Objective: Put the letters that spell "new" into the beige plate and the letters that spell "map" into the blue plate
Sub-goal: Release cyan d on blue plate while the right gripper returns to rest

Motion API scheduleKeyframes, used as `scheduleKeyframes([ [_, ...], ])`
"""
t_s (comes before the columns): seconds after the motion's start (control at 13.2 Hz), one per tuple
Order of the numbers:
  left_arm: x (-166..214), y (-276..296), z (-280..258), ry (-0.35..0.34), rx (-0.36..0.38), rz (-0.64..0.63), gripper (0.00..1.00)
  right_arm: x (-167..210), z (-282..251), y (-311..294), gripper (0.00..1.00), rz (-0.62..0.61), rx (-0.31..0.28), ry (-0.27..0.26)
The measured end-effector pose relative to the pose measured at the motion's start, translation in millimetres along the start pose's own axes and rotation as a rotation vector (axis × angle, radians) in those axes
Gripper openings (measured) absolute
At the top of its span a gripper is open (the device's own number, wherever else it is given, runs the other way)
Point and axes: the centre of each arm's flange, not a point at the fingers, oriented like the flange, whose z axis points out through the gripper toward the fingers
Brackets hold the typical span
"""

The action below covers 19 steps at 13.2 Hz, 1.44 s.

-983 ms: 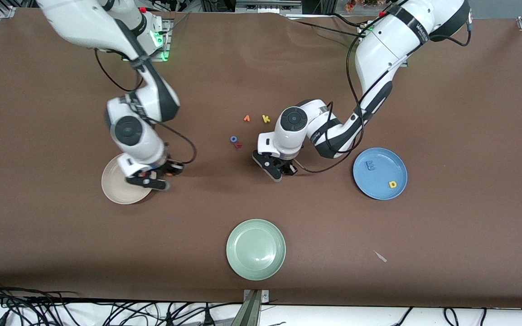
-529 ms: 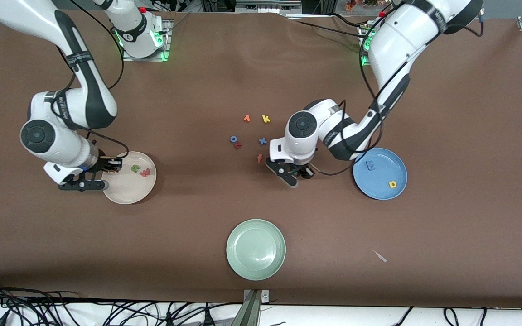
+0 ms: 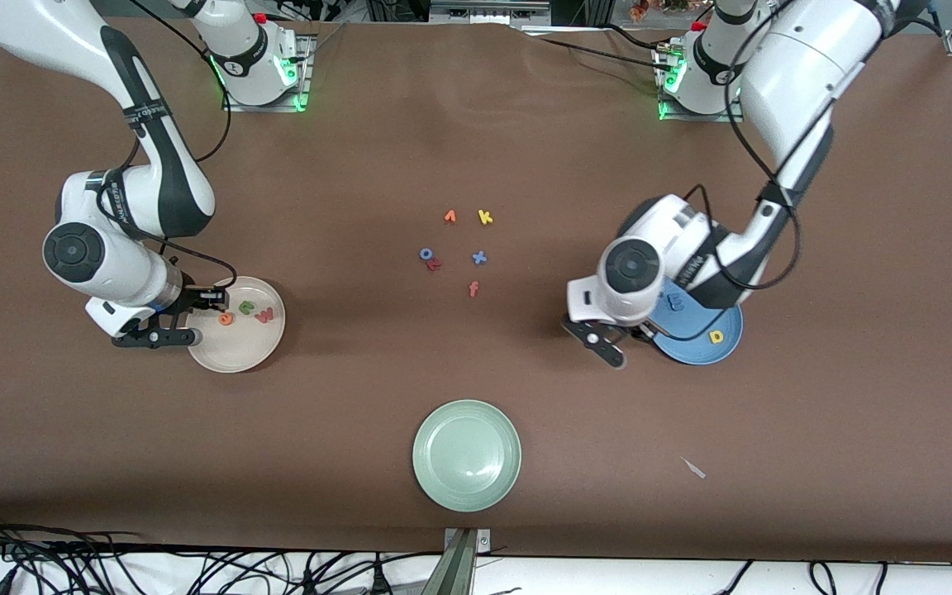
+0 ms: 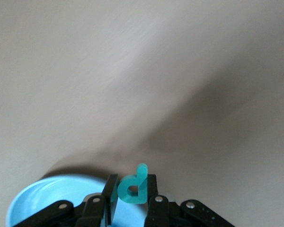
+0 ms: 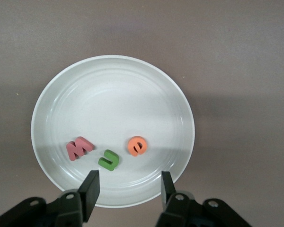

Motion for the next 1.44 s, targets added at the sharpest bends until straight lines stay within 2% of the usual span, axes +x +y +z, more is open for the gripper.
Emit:
scheduleKeyframes([
  [0.23,-24,-43,16,-0.021,-0.025,0.050,0.28,5,-13,0,0.85,0.005,0.004,0.026],
  [0.3,-26,-47,18,-0.024,-0.028,0.064,0.28,8,-23,1,0.85,0.006,0.003,0.038],
  [0.45,-31,-51,22,-0.032,-0.034,0.082,0.29,9,-51,2,0.98,0.023,0.015,0.040],
  [0.53,-35,-57,26,-0.040,-0.028,0.096,0.35,8,-73,3,0.98,0.037,0.029,0.038],
  [0.68,-39,-63,24,-0.048,0.008,0.116,0.56,4,-125,6,1.00,0.054,0.043,0.046],
  [0.98,-31,-34,-34,-0.009,0.025,0.125,0.98,-13,-221,14,1.00,0.076,0.063,0.038],
  [1.21,-39,-21,-94,0.022,-0.057,0.001,1.00,-15,-246,33,1.00,0.108,0.054,0.048],
  [1.44,-60,-36,-171,0.024,-0.113,-0.127,1.00,-16,-254,36,1.00,0.115,0.053,0.057],
])
